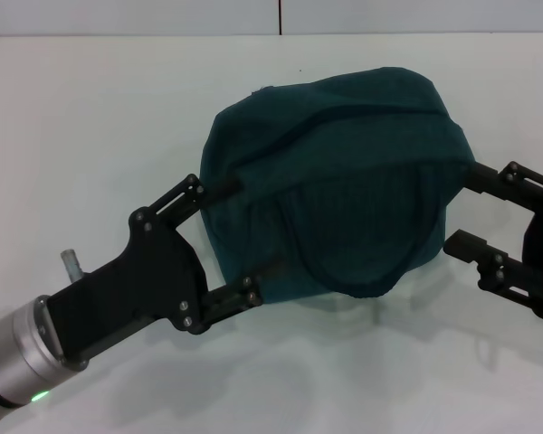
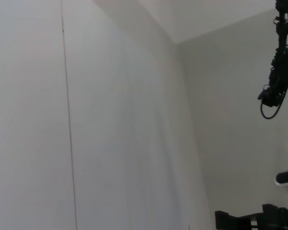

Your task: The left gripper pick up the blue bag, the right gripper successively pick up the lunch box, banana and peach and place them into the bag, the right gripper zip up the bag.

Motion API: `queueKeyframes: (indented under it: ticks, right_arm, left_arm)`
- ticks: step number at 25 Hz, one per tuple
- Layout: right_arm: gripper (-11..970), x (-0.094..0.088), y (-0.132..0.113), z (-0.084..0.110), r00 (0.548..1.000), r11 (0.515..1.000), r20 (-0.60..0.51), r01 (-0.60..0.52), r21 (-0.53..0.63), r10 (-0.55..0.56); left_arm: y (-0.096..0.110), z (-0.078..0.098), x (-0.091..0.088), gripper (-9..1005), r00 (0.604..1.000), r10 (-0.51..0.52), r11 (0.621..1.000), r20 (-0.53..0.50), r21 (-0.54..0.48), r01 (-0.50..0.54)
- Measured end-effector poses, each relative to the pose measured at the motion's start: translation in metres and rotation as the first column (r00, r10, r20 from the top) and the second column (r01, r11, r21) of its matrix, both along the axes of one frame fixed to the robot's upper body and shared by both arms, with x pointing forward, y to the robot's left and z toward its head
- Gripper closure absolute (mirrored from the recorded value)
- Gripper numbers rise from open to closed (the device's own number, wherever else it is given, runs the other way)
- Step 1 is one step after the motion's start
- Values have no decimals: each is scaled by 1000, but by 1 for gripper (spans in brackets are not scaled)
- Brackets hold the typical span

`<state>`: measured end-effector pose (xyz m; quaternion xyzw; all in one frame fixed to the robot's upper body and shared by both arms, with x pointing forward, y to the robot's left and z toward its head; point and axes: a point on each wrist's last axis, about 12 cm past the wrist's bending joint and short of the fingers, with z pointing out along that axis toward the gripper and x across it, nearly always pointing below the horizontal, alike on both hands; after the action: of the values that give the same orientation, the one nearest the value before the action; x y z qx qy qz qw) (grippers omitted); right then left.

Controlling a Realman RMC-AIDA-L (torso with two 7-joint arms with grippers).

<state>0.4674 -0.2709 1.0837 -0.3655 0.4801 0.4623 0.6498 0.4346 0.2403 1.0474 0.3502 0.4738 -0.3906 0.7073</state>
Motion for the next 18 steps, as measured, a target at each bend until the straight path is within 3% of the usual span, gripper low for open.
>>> queueKeyframes:
  ticks: [18]
  right_arm:
    - [327,2,5,-5,999,998,-33,-42,-56,40]
  left_arm:
    - [-4,-3,-1,193,998,-68,996,-5,54,68]
